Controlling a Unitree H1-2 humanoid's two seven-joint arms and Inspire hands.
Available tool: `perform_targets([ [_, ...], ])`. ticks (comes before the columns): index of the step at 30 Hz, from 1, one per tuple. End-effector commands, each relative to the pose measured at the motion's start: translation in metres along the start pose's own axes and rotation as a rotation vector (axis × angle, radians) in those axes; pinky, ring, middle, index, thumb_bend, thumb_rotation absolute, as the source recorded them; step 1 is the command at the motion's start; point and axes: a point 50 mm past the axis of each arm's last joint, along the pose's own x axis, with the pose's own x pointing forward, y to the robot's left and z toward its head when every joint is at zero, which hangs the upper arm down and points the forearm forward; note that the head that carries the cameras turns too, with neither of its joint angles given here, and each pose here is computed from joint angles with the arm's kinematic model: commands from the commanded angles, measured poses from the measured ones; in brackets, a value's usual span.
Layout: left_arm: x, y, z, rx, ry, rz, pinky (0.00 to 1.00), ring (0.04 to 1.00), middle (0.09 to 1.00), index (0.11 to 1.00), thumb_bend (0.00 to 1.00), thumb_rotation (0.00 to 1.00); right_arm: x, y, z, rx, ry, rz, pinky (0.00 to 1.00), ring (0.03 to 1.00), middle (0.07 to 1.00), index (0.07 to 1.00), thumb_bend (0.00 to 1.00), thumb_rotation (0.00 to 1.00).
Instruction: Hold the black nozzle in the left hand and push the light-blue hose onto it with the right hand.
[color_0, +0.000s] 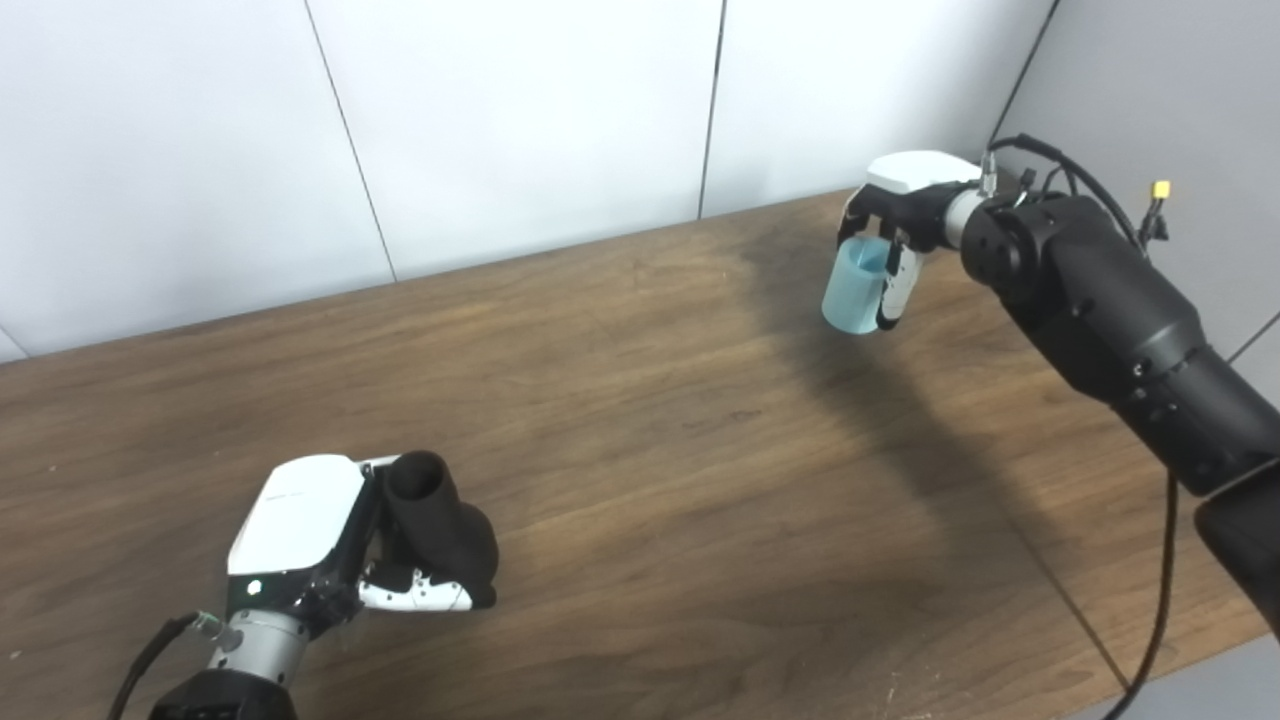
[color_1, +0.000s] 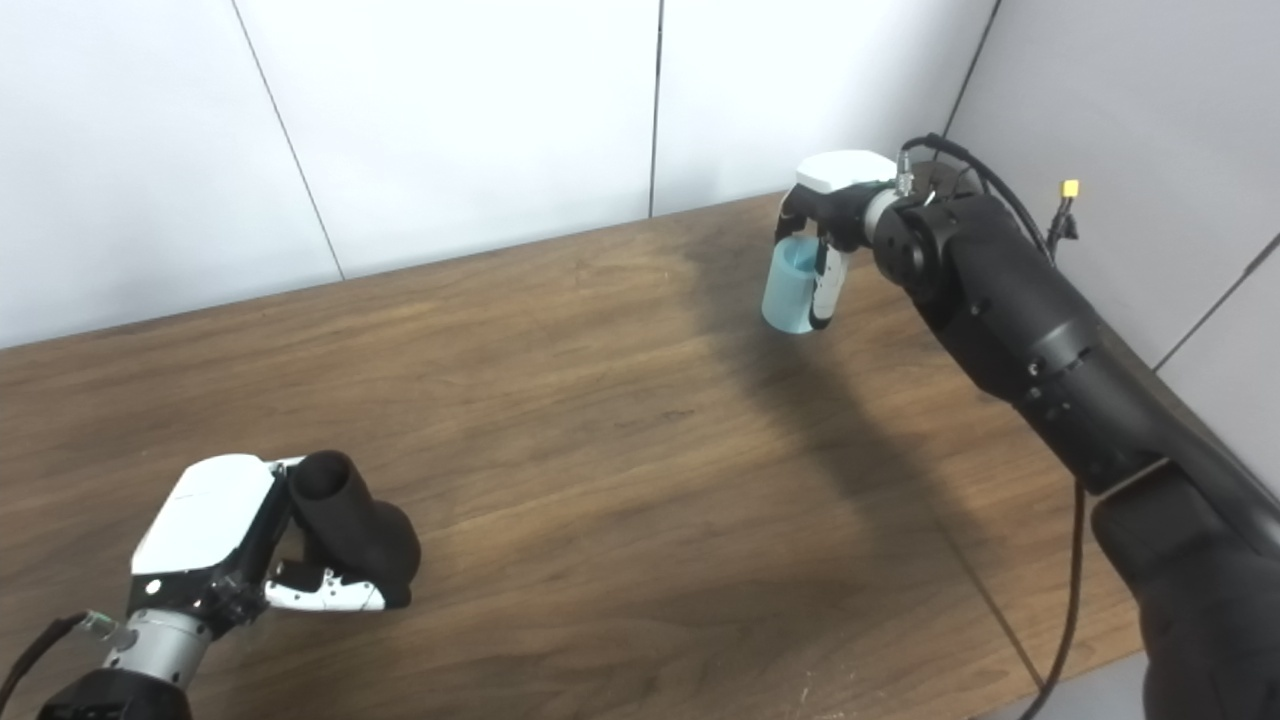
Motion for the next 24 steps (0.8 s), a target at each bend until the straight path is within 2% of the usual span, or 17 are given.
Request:
perform_targets([
  [1, 0.0, 0.006, -0.001, 0.023, -0.007, 0.013, 0.41, 0.495, 0.474, 0.485, 0.5, 0.0, -0.004, -0.024, -0.007, -0.01, 0.006, -0.095, 0.68, 0.743, 0.794, 0.679, 0.91, 0.08],
  [6, 0.0, 0.006, 0.0, 0.025, 0.0, 0.012, 0.42, 0.504, 0.481, 0.48, 0.5, 0.0, -0.006, -0.022, -0.007, -0.014, 0.004, -0.106, 0.68, 0.703, 0.762, 0.684, 0.9, 0.07],
  [10, 0.0, 0.007, 0.0, 0.026, -0.007, 0.015, 0.41, 0.503, 0.481, 0.48, 0.5, 0.0, -0.007, -0.017, -0.008, -0.002, -0.011, -0.144, 0.72, 0.68, 0.752, 0.673, 0.91, 0.05],
  [11, 0.0, 0.006, 0.0, 0.026, -0.006, 0.013, 0.41, 0.502, 0.479, 0.481, 0.5, 0.0, -0.007, -0.016, -0.008, 0.008, -0.023, -0.166, 0.77, 0.657, 0.733, 0.664, 0.91, 0.03],
  [13, 0.0, 0.007, 0.0, 0.028, -0.005, 0.014, 0.42, 0.504, 0.48, 0.48, 0.5, 0.0, -0.008, -0.014, -0.009, 0.006, -0.057, -0.214, 0.65, 0.588, 0.71, 0.628, 0.89, 0.01],
  [14, 0.0, 0.007, 0.0, 0.03, -0.005, 0.015, 0.42, 0.505, 0.48, 0.48, 0.5, 0.0, -0.008, -0.013, -0.01, 0.012, -0.079, -0.239, 0.59, 0.499, 0.616, 0.578, 0.71, 0.0],
  [16, 0.0, 0.007, 0.0, 0.031, -0.009, 0.02, 0.42, 0.505, 0.481, 0.479, 0.5, 0.0, -0.009, -0.011, -0.011, 0.026, -0.104, -0.275, 0.48, 0.423, 0.519, 0.537, 0.56, 0.0],
  [17, 0.0, 0.007, 0.0, 0.032, -0.01, 0.021, 0.42, 0.505, 0.481, 0.479, 0.5, 0.0, -0.009, -0.01, -0.011, 0.031, -0.108, -0.286, 0.43, 0.415, 0.499, 0.528, 0.53, 0.0],
  [19, 0.0, 0.008, 0.0, 0.032, -0.007, 0.019, 0.42, 0.504, 0.481, 0.479, 0.5, 0.0, -0.008, -0.01, -0.011, 0.029, -0.106, -0.284, 0.4, 0.407, 0.483, 0.52, 0.51, 0.0],
  [22, 0.0, 0.008, 0.001, 0.031, -0.004, 0.018, 0.42, 0.499, 0.476, 0.484, 0.5, 0.0, -0.007, -0.009, -0.011, 0.005, -0.094, -0.268, 0.44, 0.427, 0.482, 0.505, 0.5, 0.0],
  [24, 0.0, 0.008, 0.001, 0.028, -0.004, 0.022, 0.41, 0.5, 0.476, 0.483, 0.5, 0.0, -0.006, -0.006, -0.011, -0.029, -0.094, -0.268, 0.52, 0.442, 0.476, 0.497, 0.52, 0.0],
])
